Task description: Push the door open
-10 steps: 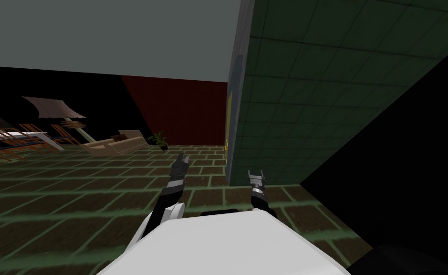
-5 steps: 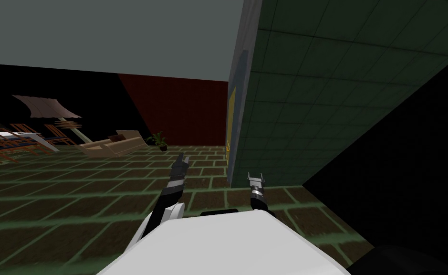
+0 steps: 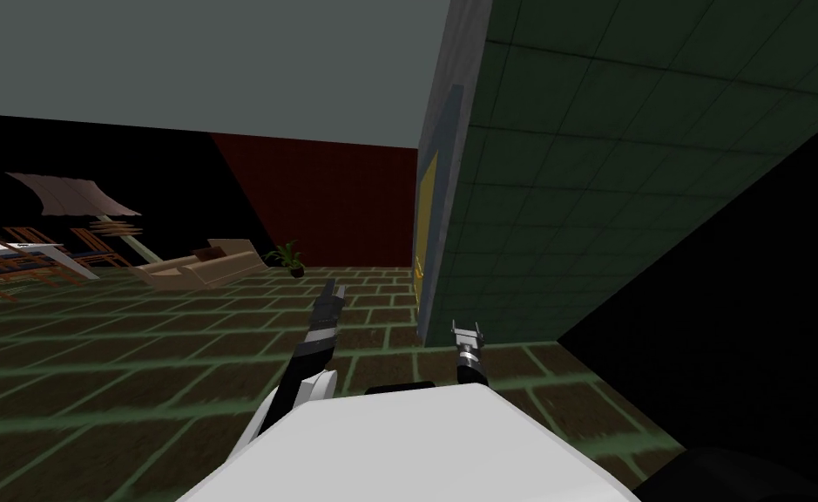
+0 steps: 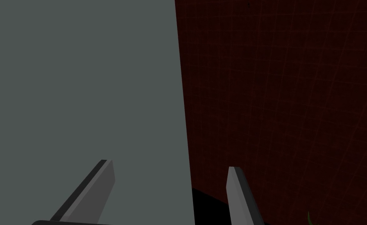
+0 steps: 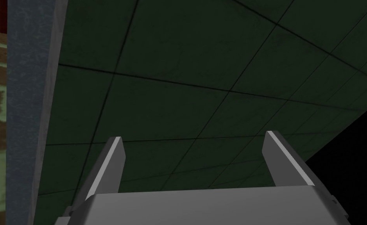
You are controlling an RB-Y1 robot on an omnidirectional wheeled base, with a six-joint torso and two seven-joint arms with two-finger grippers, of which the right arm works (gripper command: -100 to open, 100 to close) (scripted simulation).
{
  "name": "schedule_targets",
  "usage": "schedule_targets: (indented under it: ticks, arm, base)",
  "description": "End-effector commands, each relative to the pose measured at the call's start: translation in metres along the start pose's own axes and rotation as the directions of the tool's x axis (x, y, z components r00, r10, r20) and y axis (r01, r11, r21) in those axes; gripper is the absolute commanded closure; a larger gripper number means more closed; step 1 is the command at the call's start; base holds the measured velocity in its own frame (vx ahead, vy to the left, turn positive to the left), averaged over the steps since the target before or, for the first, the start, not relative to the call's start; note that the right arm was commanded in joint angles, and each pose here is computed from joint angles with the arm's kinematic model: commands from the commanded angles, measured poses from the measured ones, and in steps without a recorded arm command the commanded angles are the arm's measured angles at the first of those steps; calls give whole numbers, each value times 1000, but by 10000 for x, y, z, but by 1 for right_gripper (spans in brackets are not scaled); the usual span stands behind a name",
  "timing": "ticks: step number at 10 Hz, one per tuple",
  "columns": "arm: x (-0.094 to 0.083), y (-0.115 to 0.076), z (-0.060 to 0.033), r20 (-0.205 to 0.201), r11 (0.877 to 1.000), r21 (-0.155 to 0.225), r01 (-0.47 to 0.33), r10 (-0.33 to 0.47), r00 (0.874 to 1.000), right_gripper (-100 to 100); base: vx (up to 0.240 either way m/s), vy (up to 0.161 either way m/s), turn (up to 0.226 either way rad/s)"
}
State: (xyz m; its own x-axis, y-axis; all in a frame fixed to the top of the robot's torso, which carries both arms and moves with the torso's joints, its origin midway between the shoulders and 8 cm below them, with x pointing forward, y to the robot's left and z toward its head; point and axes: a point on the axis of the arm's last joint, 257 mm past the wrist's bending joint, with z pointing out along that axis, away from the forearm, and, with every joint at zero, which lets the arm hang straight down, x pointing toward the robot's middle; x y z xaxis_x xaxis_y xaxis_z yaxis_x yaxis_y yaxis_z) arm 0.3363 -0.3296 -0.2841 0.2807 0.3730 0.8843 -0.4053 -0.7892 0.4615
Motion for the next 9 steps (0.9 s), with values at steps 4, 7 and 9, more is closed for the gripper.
schedule_targets:
  ticks: [4, 7, 9]
  arm:
    - [-309, -93, -69, 88, 999, 20, -47, 45, 995, -100]
    - [-510, -157, -129, 148, 997, 30, -76, 71, 987, -100]
    - [-645, -199, -175, 188, 995, 35, -95, 87, 978, -100]
  base:
    - [76, 70, -14]
    - [95, 64, -13]
    - [73, 66, -16]
